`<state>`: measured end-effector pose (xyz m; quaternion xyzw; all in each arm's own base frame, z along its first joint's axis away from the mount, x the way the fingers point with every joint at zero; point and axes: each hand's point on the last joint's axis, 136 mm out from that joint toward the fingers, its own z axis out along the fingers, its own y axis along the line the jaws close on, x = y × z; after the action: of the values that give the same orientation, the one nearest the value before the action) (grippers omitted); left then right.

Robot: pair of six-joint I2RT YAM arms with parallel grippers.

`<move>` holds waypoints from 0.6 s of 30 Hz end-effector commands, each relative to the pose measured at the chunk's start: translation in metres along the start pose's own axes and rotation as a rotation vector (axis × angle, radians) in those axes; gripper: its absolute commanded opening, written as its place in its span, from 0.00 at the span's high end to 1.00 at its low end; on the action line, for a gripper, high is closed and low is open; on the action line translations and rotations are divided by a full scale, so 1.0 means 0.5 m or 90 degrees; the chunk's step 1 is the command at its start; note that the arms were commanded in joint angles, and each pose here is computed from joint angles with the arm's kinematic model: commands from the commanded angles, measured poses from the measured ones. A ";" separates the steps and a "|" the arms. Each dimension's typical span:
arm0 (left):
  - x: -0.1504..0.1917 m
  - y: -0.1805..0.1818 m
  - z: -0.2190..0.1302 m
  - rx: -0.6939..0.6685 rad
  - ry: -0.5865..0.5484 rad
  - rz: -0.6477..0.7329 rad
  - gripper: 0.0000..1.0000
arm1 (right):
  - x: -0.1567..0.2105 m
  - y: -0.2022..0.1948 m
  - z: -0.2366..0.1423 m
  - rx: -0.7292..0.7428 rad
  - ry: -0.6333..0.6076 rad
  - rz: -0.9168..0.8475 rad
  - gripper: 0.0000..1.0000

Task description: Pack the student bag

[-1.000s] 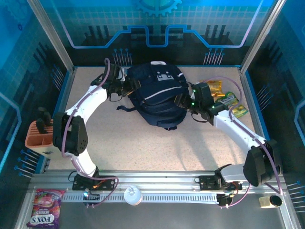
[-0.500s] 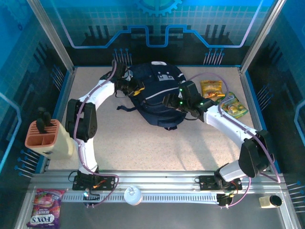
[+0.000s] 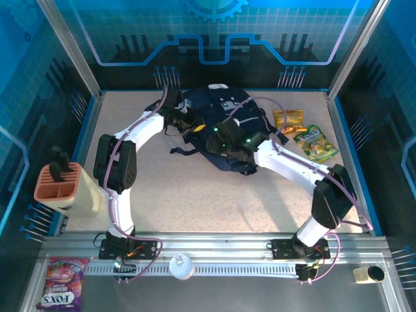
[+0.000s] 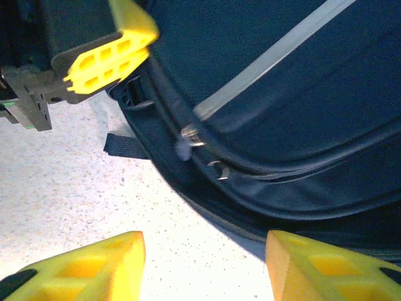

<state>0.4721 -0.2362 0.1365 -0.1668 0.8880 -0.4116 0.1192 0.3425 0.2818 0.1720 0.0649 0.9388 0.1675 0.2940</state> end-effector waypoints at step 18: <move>0.082 -0.113 0.008 0.100 0.048 0.015 1.00 | -0.016 -0.107 0.051 0.230 -0.048 0.113 0.55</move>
<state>0.4545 -0.2823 0.1407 -0.1596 0.8734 -0.4505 0.0941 0.3576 0.2540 0.1439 0.1771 0.9371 0.0535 0.2959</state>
